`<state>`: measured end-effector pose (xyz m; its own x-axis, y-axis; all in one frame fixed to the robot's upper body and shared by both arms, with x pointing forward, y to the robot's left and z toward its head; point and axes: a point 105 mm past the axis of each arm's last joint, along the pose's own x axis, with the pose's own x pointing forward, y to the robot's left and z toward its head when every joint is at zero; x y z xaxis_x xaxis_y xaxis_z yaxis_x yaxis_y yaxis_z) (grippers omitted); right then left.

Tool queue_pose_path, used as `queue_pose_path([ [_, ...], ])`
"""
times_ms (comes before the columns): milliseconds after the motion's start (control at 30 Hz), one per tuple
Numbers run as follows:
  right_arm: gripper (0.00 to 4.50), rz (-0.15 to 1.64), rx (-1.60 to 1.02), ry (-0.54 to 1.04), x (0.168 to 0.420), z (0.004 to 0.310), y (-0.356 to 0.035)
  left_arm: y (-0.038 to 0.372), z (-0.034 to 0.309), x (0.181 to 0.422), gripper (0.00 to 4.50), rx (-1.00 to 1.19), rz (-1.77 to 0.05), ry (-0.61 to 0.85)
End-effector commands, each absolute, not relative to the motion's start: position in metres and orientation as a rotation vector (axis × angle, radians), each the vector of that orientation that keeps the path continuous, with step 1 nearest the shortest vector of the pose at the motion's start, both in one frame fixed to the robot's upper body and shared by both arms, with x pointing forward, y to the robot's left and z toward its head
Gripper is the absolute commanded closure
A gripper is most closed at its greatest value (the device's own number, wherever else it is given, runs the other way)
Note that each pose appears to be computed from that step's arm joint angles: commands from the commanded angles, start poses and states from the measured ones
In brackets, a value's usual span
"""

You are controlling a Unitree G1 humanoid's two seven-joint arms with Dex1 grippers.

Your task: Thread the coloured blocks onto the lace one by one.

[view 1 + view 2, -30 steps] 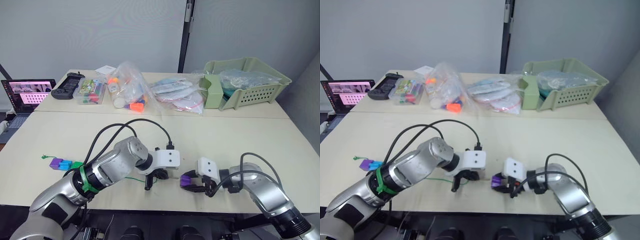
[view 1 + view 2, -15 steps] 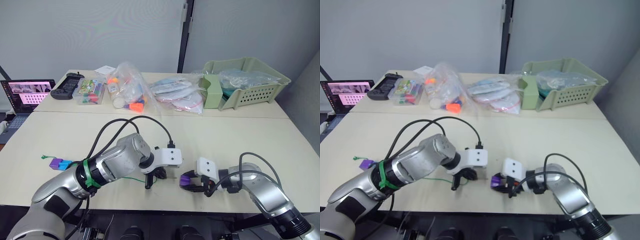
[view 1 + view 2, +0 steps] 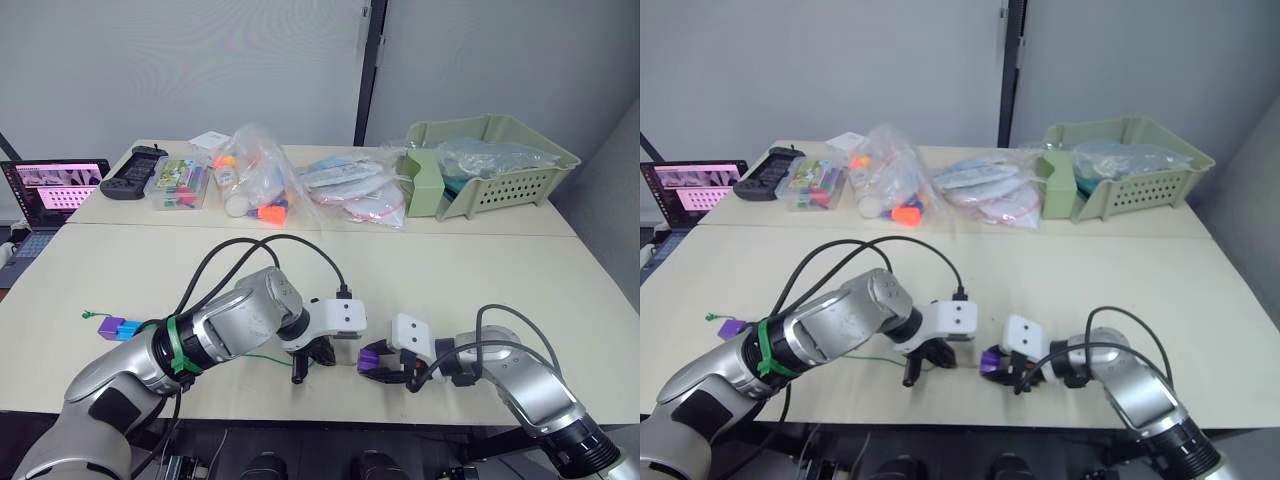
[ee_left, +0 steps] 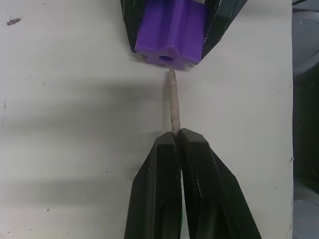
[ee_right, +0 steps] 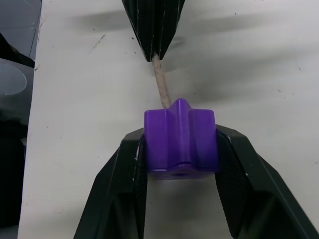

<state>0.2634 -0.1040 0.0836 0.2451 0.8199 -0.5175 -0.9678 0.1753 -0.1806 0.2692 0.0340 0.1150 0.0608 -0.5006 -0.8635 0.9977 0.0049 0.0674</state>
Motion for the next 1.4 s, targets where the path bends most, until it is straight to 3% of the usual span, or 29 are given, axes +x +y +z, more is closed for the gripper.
queue_pose_path([
  [33, 3.14, 1.300, -0.539, 0.319, 0.262, 0.088, -0.101, 0.024, 0.122, 0.268, 4.50, 0.878, -1.389, 0.718],
  [933, 3.14, 1.316, -0.546, 0.340, 0.254, 0.084, -0.098, 0.002, 0.123, 0.268, 4.50, 0.769, -1.420, 0.622],
  [1400, 3.14, 1.297, -0.577, 0.425, 0.250, 0.075, -0.118, 0.044, 0.123, 0.274, 4.50, 0.818, -1.366, 0.682],
])
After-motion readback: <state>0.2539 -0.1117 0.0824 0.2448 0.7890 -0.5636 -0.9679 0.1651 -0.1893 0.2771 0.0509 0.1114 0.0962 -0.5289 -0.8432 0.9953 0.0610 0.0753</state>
